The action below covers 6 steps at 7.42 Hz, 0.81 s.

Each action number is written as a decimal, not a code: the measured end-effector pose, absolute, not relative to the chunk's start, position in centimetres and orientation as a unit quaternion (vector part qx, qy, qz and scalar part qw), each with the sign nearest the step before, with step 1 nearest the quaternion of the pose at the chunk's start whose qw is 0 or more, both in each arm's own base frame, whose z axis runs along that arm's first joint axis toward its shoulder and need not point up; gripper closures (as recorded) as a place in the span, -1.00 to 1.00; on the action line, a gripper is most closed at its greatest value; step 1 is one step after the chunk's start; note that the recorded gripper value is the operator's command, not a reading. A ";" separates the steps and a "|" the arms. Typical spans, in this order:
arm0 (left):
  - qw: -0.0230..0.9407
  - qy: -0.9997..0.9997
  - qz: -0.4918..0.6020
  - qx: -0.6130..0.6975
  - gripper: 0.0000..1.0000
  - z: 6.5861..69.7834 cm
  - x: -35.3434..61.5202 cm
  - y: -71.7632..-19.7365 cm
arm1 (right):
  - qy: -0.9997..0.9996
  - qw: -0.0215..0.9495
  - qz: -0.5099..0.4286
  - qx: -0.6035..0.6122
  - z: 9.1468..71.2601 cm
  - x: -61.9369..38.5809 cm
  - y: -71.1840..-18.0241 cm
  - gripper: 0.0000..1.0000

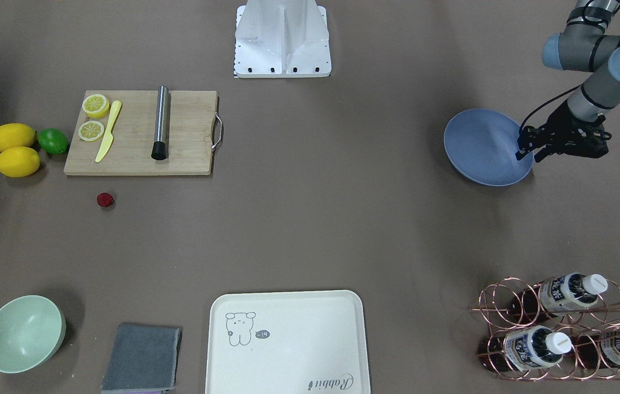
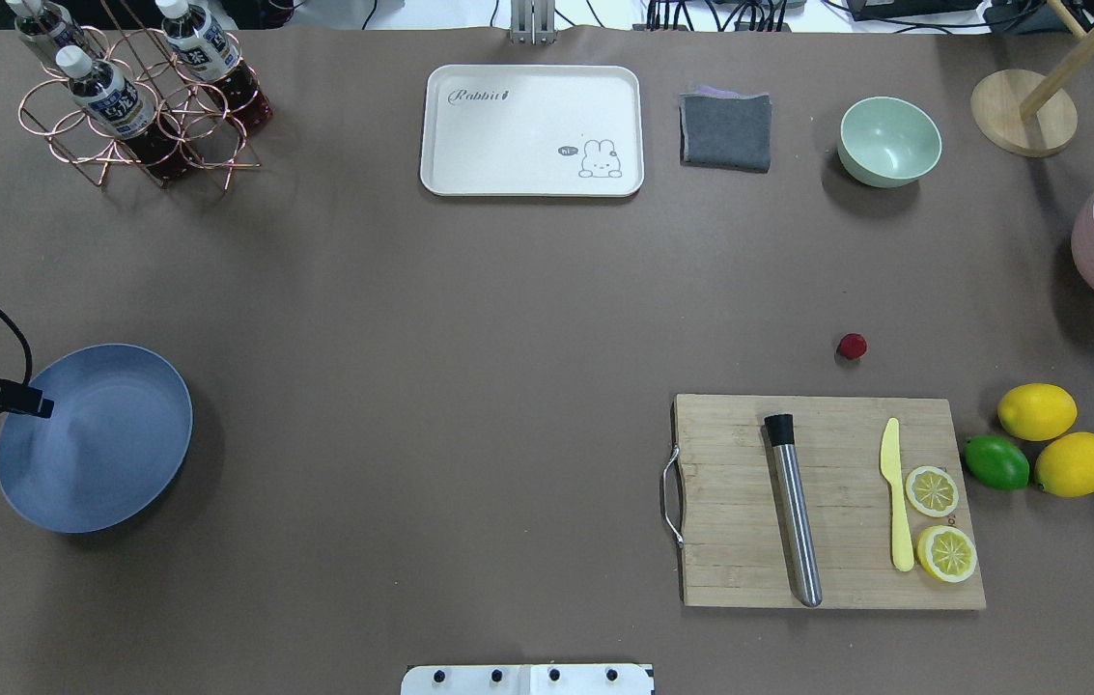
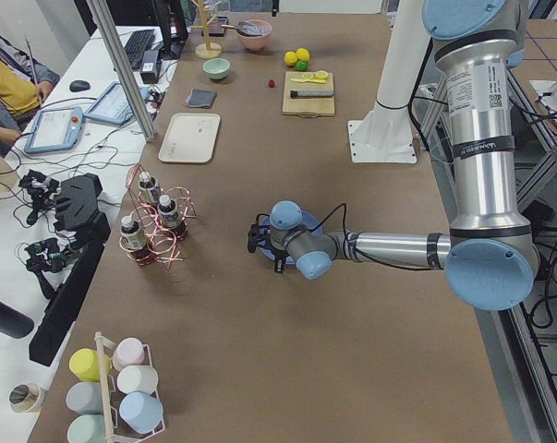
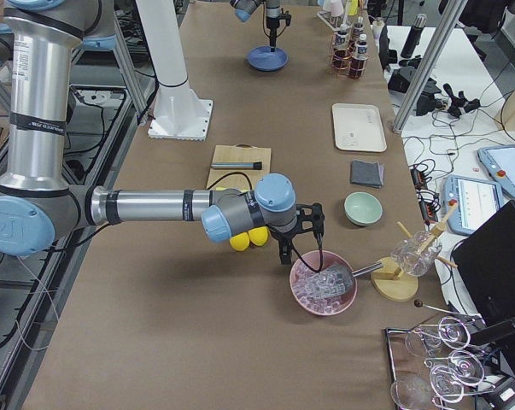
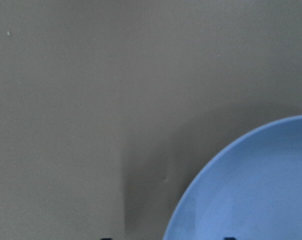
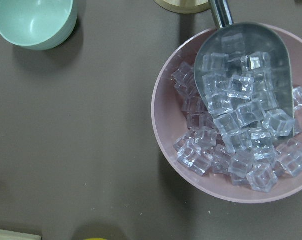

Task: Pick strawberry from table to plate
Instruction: 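Push the blue plate inward with the left gripper while the right reaches the strawberry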

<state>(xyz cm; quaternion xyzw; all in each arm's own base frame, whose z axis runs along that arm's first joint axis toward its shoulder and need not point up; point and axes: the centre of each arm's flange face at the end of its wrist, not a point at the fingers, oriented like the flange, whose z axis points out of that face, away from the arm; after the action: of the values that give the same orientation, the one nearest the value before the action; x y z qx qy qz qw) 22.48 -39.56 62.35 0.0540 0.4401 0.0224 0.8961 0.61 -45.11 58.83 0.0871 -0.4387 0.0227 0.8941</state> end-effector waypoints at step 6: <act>0.881 0.472 0.017 0.028 1.00 56.4 25.6 -42.6 | -0.437 0.894 0.018 0.100 49.2 -10.7 -53.0 -0.76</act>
<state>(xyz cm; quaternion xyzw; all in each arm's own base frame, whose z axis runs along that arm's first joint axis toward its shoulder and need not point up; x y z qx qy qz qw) 25.57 -42.56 56.44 0.0283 0.4718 0.0166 0.8811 -10.66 -53.04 49.18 0.0998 -0.4367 0.0182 0.8939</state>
